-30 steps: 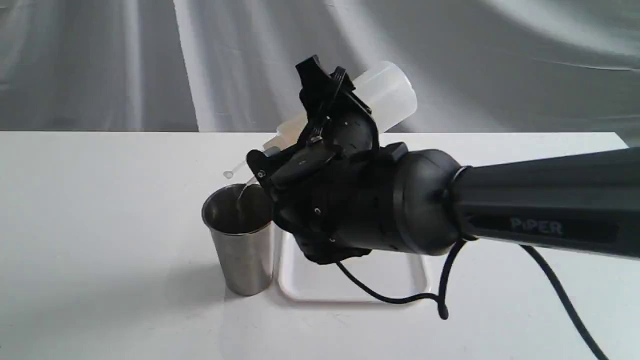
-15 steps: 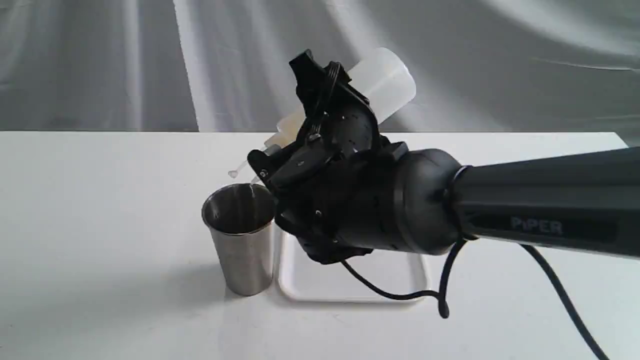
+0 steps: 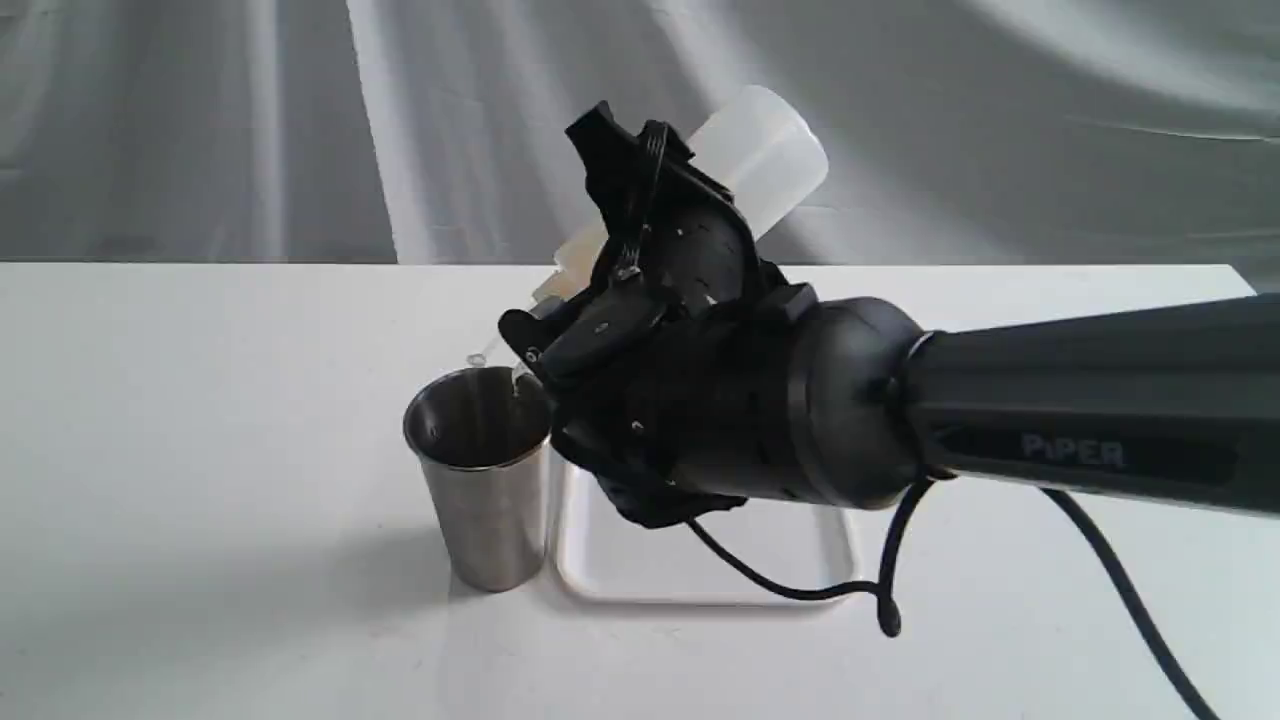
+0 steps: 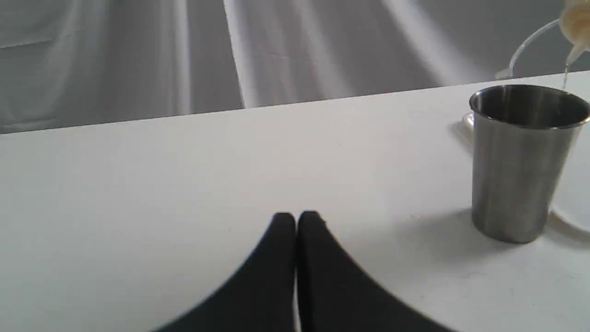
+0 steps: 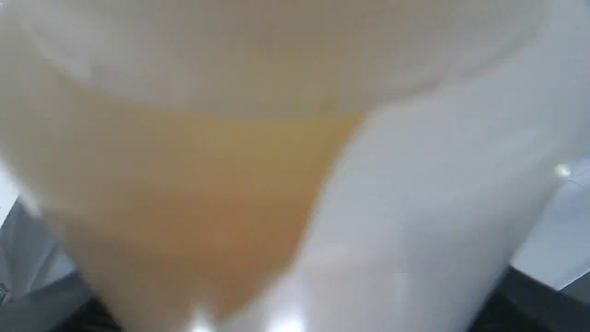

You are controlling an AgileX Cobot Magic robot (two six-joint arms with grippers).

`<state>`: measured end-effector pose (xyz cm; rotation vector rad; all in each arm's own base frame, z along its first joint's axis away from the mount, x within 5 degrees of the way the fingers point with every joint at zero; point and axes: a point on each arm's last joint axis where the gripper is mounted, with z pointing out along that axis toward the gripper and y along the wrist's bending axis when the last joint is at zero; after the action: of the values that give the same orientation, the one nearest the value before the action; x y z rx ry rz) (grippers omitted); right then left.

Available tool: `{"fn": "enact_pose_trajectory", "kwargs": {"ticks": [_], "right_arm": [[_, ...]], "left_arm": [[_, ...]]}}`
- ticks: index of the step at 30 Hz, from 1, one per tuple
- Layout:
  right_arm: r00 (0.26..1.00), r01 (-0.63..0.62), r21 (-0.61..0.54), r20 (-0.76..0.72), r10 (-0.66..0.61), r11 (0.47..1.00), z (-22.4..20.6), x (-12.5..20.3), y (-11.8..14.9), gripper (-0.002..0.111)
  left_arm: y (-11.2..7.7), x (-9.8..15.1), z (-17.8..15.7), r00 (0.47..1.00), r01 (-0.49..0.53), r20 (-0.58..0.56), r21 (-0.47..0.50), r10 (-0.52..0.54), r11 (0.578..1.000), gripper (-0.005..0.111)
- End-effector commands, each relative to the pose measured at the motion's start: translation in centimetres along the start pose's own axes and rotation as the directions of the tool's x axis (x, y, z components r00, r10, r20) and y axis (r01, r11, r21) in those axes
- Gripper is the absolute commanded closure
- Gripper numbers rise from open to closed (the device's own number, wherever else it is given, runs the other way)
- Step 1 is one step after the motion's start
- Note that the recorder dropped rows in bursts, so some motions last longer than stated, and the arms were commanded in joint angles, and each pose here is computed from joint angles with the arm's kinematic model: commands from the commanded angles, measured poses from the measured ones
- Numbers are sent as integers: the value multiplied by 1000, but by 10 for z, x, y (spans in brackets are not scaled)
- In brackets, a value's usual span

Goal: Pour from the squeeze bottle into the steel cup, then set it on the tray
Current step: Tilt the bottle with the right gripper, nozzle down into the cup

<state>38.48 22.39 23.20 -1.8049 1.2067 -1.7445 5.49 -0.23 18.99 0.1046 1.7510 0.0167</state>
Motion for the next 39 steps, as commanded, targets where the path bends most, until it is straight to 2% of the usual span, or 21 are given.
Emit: {"fn": "enact_pose_trajectory", "kwargs": {"ticks": [1,39], "right_arm": [[999,8,38,-32,-6,999,-1,7,-8,94],[999,4,46,-37,-3,999,-4,10,-12,94]], "left_arm": [[0,1,0,1000,4,5,6,-4,1000,107],[0,1,0,1000,1,5,6,-1,1000,107]]}}
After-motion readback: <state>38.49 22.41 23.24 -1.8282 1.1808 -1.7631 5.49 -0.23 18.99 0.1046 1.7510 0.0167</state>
